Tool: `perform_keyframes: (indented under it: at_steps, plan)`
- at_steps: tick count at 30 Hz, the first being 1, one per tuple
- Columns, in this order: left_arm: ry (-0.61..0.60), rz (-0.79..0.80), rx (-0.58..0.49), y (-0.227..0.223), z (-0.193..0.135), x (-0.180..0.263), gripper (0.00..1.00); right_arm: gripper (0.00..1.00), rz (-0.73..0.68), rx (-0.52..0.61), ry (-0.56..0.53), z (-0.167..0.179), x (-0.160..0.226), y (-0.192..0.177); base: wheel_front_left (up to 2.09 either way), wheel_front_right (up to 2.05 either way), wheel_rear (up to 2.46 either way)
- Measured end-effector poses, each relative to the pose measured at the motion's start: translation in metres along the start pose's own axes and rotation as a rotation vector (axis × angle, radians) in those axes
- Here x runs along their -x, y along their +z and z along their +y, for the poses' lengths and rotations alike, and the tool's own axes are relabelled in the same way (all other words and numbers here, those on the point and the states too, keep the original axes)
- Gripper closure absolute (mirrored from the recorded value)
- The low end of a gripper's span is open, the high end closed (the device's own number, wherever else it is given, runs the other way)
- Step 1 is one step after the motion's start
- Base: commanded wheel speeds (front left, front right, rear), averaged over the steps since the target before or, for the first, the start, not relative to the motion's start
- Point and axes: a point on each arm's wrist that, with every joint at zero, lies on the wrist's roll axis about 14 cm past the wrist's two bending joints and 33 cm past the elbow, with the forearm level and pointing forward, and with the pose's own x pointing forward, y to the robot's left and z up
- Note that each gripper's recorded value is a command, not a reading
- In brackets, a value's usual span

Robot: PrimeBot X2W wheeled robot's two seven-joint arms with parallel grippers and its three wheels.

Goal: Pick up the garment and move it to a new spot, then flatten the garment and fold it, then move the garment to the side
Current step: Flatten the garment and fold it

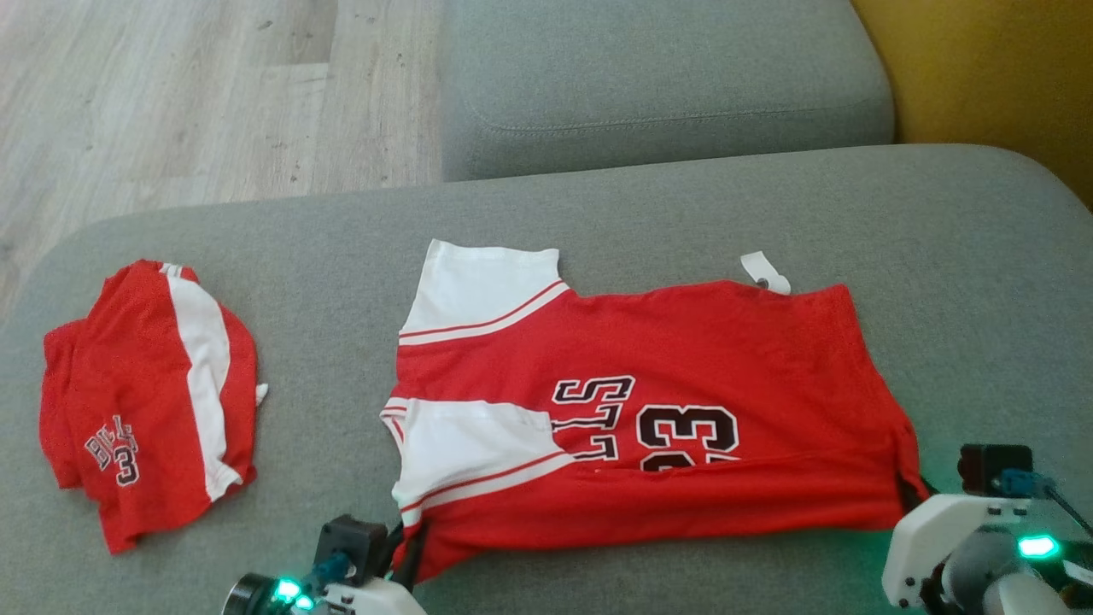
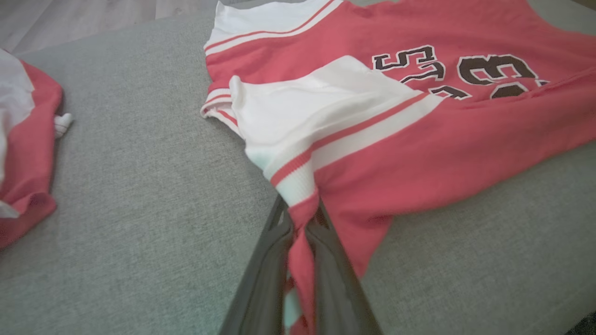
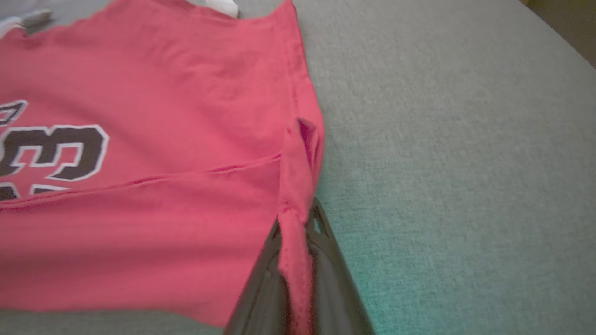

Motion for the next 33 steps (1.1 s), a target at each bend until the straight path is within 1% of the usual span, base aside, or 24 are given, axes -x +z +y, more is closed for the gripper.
perform_keyframes:
  at_steps: [4, 10, 13, 21, 22, 23, 25, 26, 30, 33]
  plan:
    - [0.012, -0.035, 0.004, 0.008, 0.002, -0.001, 1.0, 1.0, -0.07, -0.024, -0.002, 0.002, 0.01, 0.017, 0.0, 0.0, 0.0]
    - [0.013, -0.054, -0.007, 0.019, 0.004, -0.006, 1.0, 1.0, -0.114, -0.025, -0.014, -0.002, 0.016, 0.035, 0.0, 0.0, 0.0]
    - [0.024, -0.057, -0.013, 0.023, 0.01, -0.009, 1.0, 1.0, -0.107, -0.031, -0.019, -0.004, 0.018, 0.035, 0.0, 0.0, 0.0]
    - [0.021, -0.011, -0.034, 0.009, 0.014, -0.012, 1.0, 1.0, -0.095, -0.058, -0.029, -0.006, 0.022, 0.024, 0.0, 0.0, 0.0]
    - [0.02, -0.011, -0.037, 0.008, 0.014, -0.012, 1.0, 0.85, -0.094, -0.058, -0.029, -0.006, 0.023, 0.023, 0.0, 0.0, 0.0]
    - [0.02, -0.01, -0.039, 0.008, 0.014, -0.013, 0.99, 0.0, -0.1, -0.058, -0.03, -0.007, 0.023, 0.024, 0.0, 0.0, 0.0]
    - [0.023, -0.003, -0.046, 0.007, 0.015, -0.014, 0.04, 0.0, -0.115, -0.057, -0.03, -0.007, 0.023, 0.026, 0.0, 0.0, 0.0]
    - [0.027, -0.001, -0.05, 0.006, 0.017, -0.015, 0.0, 0.0, -0.121, -0.054, -0.03, -0.007, 0.023, 0.027, 0.0, 0.0, 0.0]
    - [0.052, -0.028, -0.051, 0.012, 0.023, -0.016, 0.0, 0.0, -0.188, -0.045, -0.033, -0.01, 0.026, 0.044, 0.0, 0.0, 0.0]
    - [0.095, -0.121, -0.035, 0.035, 0.035, -0.017, 0.0, 0.0, -0.277, -0.034, -0.028, -0.008, 0.03, 0.066, 0.0, 0.0, 0.0]
